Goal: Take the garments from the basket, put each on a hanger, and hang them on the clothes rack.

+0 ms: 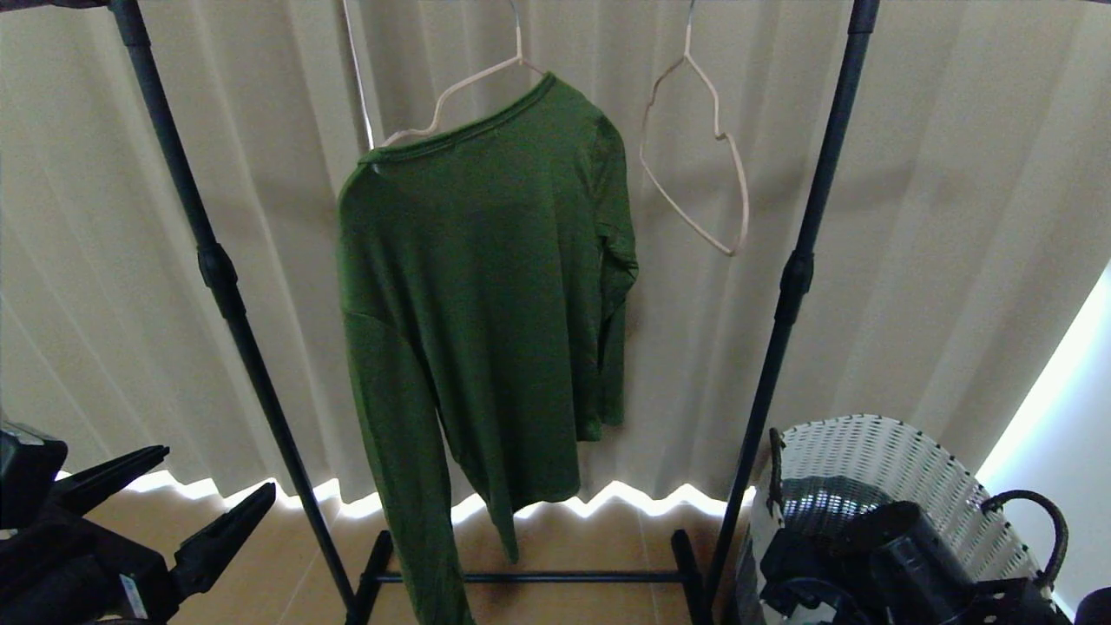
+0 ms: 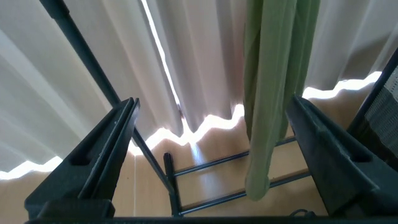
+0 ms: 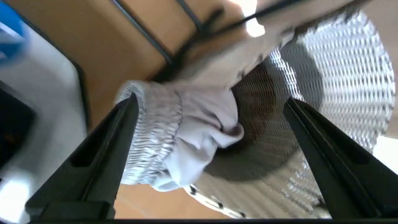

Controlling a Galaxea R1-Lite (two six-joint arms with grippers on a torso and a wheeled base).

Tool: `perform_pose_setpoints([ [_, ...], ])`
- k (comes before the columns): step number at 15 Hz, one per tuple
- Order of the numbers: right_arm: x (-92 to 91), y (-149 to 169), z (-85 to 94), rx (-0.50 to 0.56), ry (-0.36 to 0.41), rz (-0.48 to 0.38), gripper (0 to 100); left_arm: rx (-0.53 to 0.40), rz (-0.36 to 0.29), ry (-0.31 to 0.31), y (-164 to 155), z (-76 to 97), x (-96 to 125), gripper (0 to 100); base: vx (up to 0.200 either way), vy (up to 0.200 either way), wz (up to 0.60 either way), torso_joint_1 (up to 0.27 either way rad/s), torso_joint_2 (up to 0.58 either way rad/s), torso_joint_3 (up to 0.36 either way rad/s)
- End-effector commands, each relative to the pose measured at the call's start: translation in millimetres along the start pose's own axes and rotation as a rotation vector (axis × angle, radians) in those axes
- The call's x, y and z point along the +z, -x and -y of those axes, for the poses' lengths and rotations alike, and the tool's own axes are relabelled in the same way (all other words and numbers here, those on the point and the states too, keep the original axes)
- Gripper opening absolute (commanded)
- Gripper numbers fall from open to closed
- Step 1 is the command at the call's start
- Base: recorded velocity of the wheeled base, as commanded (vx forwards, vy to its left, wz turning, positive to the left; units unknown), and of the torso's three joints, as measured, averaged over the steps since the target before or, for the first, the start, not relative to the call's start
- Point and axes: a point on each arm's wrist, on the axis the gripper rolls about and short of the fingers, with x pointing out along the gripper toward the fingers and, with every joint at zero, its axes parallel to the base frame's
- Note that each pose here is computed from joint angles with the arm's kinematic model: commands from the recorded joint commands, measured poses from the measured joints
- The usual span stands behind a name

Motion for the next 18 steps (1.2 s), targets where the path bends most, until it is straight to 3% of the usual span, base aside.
perform_pose_setpoints([
  [1, -1.6, -13, -7.8, 0.02, 0.034, -0.059, 100, -0.003, -0.001, 0.0, 0, 0.3, 0, 100, 0.0, 0.0, 0.0, 0.0, 0.0, 0.0],
  [4, 2.0, -13, -12.9, 0.03, 0.057, -0.047, 100, -0.003, -0.001, 0.0, 0, 0.3, 0, 100, 0.0, 0.0, 0.0, 0.0, 0.0, 0.0],
  [7, -0.3, -20, -16.9, 0.025, 0.075, -0.088, 100, -0.002, 0.002, 0.0, 0, 0.3, 0, 100, 0.0, 0.0, 0.0, 0.0, 0.0, 0.0],
  [11, 4.1, -35, -16.1, -0.076, 0.082, -0.152, 100, -0.002, 0.004, -0.001, 1, 0.3, 0, 100, 0.0, 0.0, 0.0, 0.0, 0.0, 0.0],
  [12, 4.7, -39, -15.6, -0.084, 0.079, -0.164, 0, -0.002, 0.004, -0.001, 1, 0.3, 0, 100, 0.0, 0.0, 0.0, 0.0, 0.0, 0.0],
  [16, 8.7, -40, -13.5, -0.096, 0.058, -0.145, 0, -0.002, 0.004, -0.001, 1, 0.3, 0, 100, 0.0, 0.0, 0.0, 0.0, 0.0, 0.0],
  [18, 13.8, -25, -6.2, -0.12, -0.002, -0.076, 0, -0.002, 0.004, -0.001, 1, 0.3, 0, 100, 0.0, 0.0, 0.0, 0.0, 0.0, 0.0],
])
